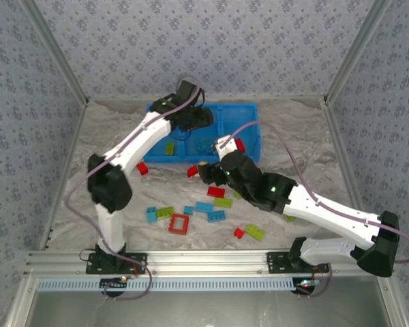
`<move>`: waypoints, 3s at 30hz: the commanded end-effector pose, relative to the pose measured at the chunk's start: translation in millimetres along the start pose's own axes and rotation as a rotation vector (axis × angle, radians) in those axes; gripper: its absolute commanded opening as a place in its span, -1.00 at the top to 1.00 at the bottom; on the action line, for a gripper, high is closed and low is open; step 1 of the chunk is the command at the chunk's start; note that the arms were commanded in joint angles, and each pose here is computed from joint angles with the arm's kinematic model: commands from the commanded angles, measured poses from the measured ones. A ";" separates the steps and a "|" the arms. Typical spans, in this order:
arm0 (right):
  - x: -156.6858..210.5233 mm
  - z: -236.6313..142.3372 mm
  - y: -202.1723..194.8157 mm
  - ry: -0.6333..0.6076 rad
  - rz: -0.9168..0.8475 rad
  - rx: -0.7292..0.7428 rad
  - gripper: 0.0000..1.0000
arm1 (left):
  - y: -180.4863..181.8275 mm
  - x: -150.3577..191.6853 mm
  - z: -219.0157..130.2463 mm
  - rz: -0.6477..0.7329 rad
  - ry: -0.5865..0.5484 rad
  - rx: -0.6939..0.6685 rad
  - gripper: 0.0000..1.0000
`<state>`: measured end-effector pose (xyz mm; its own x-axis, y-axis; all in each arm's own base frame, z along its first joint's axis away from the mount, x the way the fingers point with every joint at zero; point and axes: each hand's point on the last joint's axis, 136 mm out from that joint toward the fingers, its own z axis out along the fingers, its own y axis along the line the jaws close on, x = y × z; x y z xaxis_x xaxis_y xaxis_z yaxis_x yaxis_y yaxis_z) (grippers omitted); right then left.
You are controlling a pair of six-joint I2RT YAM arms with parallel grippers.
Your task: Sort the legos into containers by color
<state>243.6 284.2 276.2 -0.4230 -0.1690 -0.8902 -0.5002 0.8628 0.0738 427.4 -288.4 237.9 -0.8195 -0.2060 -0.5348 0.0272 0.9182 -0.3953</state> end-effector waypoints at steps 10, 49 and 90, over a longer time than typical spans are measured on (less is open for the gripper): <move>135.1 11.7 83.7 0.353 0.037 -0.189 -0.35 | 68.2 131.1 -154.9 0.186 0.017 0.033 -0.30; 237.1 83.7 114.1 0.869 0.495 0.038 0.45 | 102.2 240.6 -226.0 0.232 0.230 0.281 -0.22; 16.2 125.9 -199.9 0.394 0.330 0.452 0.96 | -76.9 85.5 -151.9 0.263 -0.121 0.224 -0.22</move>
<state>403.6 158.4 197.5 -0.7788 0.1187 -0.6160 0.1183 0.9921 0.0416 252.8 -327.4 309.2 -0.7645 0.0524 -0.6424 0.3910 0.8301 -0.3976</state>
